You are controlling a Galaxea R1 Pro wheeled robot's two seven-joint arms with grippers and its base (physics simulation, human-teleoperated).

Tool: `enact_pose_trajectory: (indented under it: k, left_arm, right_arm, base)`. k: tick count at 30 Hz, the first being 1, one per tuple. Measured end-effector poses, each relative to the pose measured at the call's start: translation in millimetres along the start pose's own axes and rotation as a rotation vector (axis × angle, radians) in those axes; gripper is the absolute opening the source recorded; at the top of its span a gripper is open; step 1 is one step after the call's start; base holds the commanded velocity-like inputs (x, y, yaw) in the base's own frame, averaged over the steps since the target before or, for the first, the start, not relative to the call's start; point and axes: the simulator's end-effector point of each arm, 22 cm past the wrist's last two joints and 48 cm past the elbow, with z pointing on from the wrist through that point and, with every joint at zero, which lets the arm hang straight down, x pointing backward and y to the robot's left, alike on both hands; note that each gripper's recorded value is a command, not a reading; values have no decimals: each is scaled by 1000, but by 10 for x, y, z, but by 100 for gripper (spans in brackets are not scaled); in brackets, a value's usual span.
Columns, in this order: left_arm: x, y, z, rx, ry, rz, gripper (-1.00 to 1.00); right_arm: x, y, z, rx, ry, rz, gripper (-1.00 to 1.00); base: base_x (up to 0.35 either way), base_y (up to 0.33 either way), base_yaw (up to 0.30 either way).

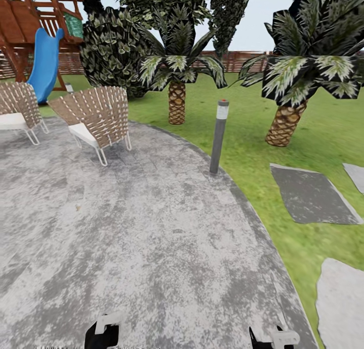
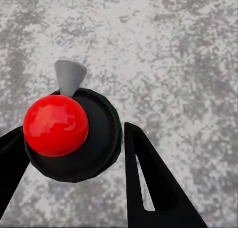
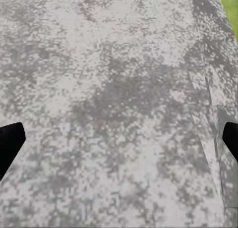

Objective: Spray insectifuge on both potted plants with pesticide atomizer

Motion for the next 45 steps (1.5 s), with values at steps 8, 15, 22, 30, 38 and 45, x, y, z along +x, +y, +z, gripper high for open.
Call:
enact_pose_trajectory:
  k: [8,15,22,30,38,45]
  left_arm:
    - [3,-3,-1,0,0,-1,-100]
    - [4,-4,-1,0,1,-2,-100]
    - [4,-6,-2,0,0,-2,-100]
    - [5,-10,-2,1,1,-1,-100]
    - [10,-12,-3,1,2,-1,-100]
    - [11,-12,-3,1,2,-1,-100]
  right_arm:
    - [0,1,0,0,0,0,100]
    - [0,2,0,-1,0,0,100]
    - [0,3,0,-1,0,-1,100]
    - [5,4,-1,-1,1,-1,100]
    - [9,5,-3,-2,2,-1,100]
    - [13,6,-4,-2,3,-2,100]
  base:
    - [0,0,279]
    - [0,0,279]
    - [0,0,279]
    - [0,0,279]
    - [0,0,279]
    - [0,0,278]
